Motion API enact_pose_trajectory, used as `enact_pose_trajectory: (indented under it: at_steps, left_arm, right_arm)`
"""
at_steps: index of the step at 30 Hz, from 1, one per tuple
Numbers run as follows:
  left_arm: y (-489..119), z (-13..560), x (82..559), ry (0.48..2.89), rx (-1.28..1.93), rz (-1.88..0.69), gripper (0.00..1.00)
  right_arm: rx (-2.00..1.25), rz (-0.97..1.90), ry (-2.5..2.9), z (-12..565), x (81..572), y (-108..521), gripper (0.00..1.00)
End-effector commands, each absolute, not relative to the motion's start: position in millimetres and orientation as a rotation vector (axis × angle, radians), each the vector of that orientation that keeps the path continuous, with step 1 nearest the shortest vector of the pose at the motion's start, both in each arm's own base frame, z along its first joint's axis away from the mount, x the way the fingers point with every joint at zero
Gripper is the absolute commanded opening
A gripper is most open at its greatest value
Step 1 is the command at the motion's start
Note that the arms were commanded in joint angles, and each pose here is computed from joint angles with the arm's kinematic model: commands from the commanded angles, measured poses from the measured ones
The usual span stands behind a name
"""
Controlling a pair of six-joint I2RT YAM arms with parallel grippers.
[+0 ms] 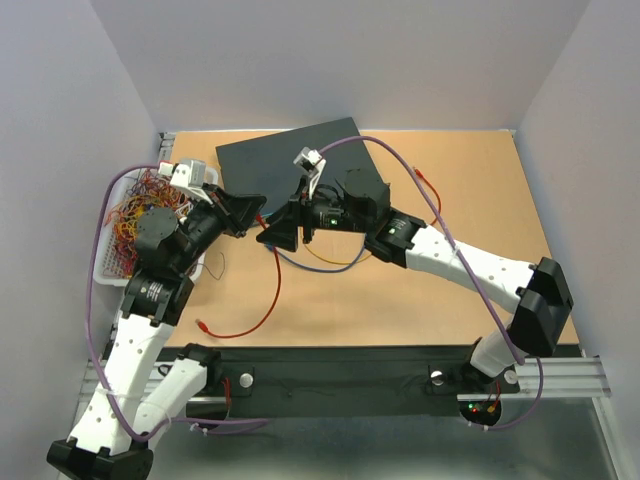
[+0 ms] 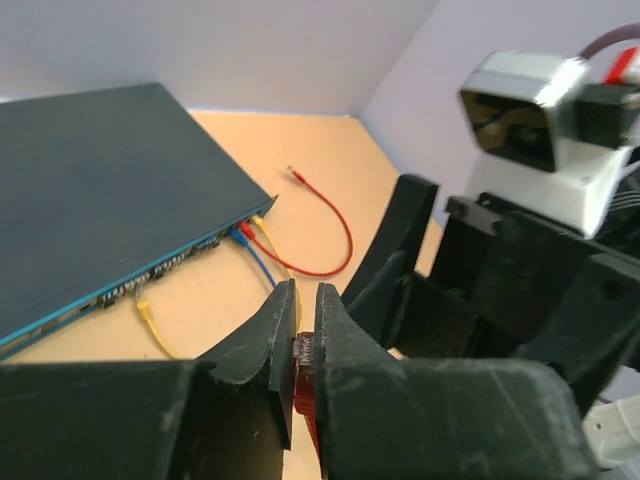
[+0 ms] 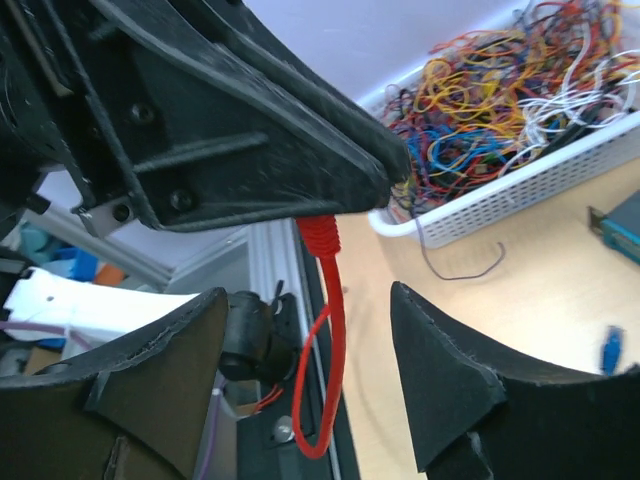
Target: Insert the plug into the switch port
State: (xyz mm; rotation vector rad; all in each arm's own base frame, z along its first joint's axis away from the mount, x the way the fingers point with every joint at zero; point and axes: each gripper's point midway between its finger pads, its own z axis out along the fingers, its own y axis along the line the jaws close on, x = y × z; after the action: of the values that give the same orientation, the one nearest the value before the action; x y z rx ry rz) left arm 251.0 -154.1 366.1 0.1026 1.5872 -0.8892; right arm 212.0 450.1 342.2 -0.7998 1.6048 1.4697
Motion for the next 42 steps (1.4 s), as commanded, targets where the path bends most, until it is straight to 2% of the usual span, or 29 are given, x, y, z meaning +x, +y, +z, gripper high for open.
enact_pose_trajectory:
  at_steps: [1, 12, 23, 37, 42]
  left_arm:
    - [-147.8, 387.2, 251.9, 1.552, 0.076, -0.864, 0.00]
    - [-150.7, 378.5, 257.2, 1.586, 0.052, -0.885, 0.00]
    - [-150.3, 377.8, 259.9, 1.585, 0.037, -0.885, 0.00]
    - [-149.7, 377.9, 264.6, 1.595, 0.021, -0.879, 0.00]
    - [-149.6, 376.5, 262.4, 1.597, 0.021, -0.881, 0.00]
  right_arm:
    - [-0.772, 1.343, 1.480, 389.7, 225.3, 435.0, 0.72]
    - [-0.741, 1.138, 1.516, 385.4, 248.2, 444.2, 0.52]
    - [-0.761, 1.110, 1.532, 378.4, 243.3, 455.5, 0.43]
    - [-0.784, 1.088, 1.575, 356.2, 235.3, 467.3, 0.42]
    - [-0.750, 1.076, 1.584, 357.5, 241.3, 470.6, 0.39]
